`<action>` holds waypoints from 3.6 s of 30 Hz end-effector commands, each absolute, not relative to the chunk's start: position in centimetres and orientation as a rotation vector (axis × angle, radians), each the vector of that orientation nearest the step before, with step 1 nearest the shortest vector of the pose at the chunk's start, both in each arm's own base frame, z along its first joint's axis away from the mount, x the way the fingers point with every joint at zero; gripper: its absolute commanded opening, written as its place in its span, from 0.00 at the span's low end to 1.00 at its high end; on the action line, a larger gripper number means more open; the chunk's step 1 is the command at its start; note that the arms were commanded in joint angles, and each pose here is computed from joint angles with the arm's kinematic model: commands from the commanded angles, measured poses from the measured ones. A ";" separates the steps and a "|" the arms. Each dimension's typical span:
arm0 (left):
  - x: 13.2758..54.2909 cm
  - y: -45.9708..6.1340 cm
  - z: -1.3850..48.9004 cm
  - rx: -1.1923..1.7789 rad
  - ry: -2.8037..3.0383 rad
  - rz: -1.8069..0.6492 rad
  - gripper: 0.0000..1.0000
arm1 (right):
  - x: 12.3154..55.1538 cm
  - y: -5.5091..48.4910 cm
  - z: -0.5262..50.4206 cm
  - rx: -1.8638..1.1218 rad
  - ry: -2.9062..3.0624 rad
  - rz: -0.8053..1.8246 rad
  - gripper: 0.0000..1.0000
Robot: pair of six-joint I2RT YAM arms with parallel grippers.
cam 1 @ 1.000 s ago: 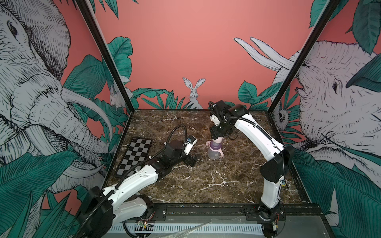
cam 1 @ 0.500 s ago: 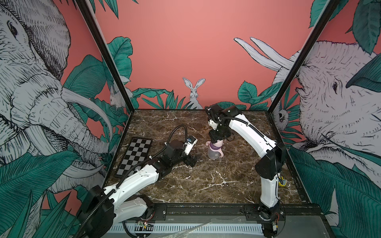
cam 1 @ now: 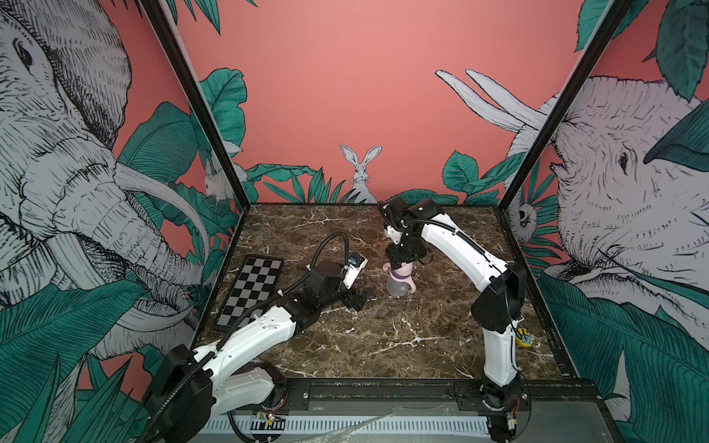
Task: Assemble the baby bottles
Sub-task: Close the lid on the baby bottle.
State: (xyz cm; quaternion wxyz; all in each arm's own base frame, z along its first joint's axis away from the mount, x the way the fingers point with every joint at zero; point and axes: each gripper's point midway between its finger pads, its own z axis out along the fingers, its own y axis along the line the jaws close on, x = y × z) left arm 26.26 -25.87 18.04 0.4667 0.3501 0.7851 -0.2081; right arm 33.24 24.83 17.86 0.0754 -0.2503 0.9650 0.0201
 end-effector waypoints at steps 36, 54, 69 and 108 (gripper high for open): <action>26.5 -25.7 17.9 0.865 1.930 -0.495 0.99 | 32.5 23.9 15.0 -0.671 2.749 0.001 0.64; 26.7 -25.8 18.0 0.868 1.929 -0.489 0.99 | 32.2 23.7 17.4 -0.632 2.605 0.087 0.62; 26.7 -25.8 18.1 0.874 1.931 -0.482 1.00 | 32.0 24.3 16.0 -0.667 2.616 0.067 0.63; 27.1 -26.3 17.7 0.885 1.936 -0.489 1.00 | 31.5 23.3 16.5 -0.647 2.488 0.069 0.65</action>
